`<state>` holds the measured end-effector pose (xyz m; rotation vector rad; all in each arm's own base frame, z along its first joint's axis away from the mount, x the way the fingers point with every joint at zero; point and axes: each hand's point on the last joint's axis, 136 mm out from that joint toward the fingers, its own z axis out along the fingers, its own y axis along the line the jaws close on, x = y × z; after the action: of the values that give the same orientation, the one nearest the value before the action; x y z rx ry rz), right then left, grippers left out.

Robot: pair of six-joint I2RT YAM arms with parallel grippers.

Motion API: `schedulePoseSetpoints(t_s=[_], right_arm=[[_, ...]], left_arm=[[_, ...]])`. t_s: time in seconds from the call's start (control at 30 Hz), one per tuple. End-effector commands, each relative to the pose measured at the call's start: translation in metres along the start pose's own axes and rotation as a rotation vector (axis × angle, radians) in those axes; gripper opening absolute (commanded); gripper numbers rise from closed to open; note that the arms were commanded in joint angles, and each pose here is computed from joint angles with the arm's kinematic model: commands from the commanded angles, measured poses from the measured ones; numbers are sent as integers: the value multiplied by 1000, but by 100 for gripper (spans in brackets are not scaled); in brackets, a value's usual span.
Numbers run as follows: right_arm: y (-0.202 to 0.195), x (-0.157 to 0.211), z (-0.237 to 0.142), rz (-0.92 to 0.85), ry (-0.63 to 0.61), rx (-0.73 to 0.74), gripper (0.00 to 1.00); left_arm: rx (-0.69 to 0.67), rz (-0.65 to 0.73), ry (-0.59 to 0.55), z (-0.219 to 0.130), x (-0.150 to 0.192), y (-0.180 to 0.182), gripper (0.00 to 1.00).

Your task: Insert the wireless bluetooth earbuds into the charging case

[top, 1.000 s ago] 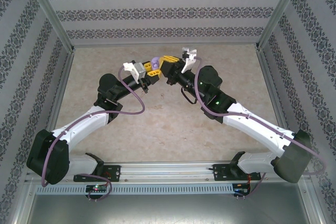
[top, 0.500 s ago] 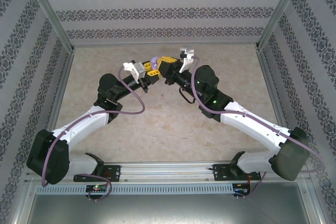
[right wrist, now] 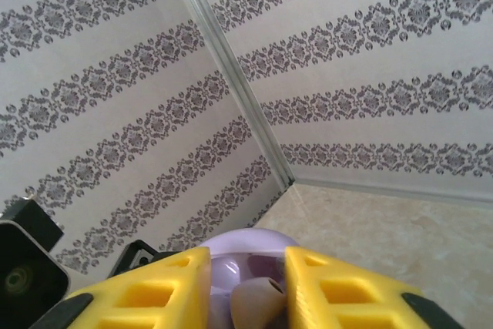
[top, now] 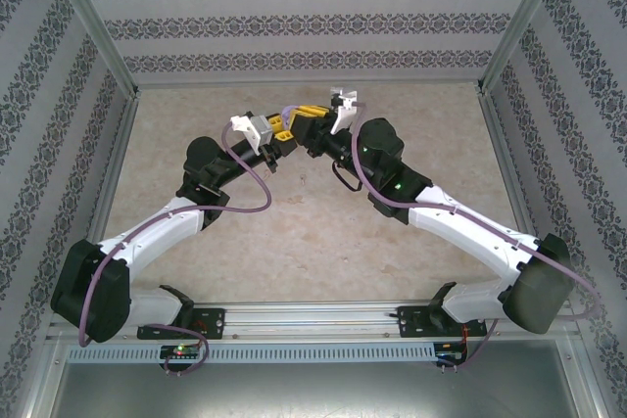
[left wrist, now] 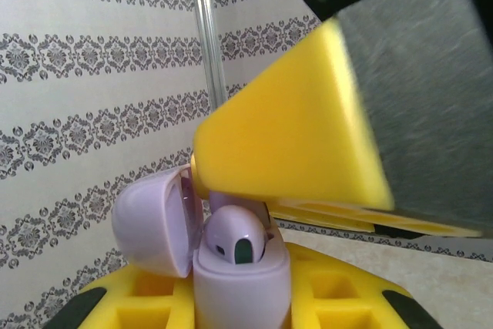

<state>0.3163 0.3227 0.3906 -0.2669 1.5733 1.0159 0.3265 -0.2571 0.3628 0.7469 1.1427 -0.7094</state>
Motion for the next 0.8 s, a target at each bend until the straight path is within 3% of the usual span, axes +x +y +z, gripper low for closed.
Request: schedulePoseSetpoints(t_s=[0.0, 0.33, 0.5, 0.77], right_arm=[[-2, 3, 3, 4, 31, 17, 37], [-8, -20, -10, 30, -31, 57, 67], [-13, -31, -18, 82, -66, 52, 72], [-11, -52, -41, 132, -123, 26, 88]], left_arm=[[38, 36, -94, 5, -36, -8, 0], [40, 32, -89, 6, -35, -8, 0], [42, 29, -89, 7, -34, -9, 0], [39, 32, -80, 7, -31, -8, 0]])
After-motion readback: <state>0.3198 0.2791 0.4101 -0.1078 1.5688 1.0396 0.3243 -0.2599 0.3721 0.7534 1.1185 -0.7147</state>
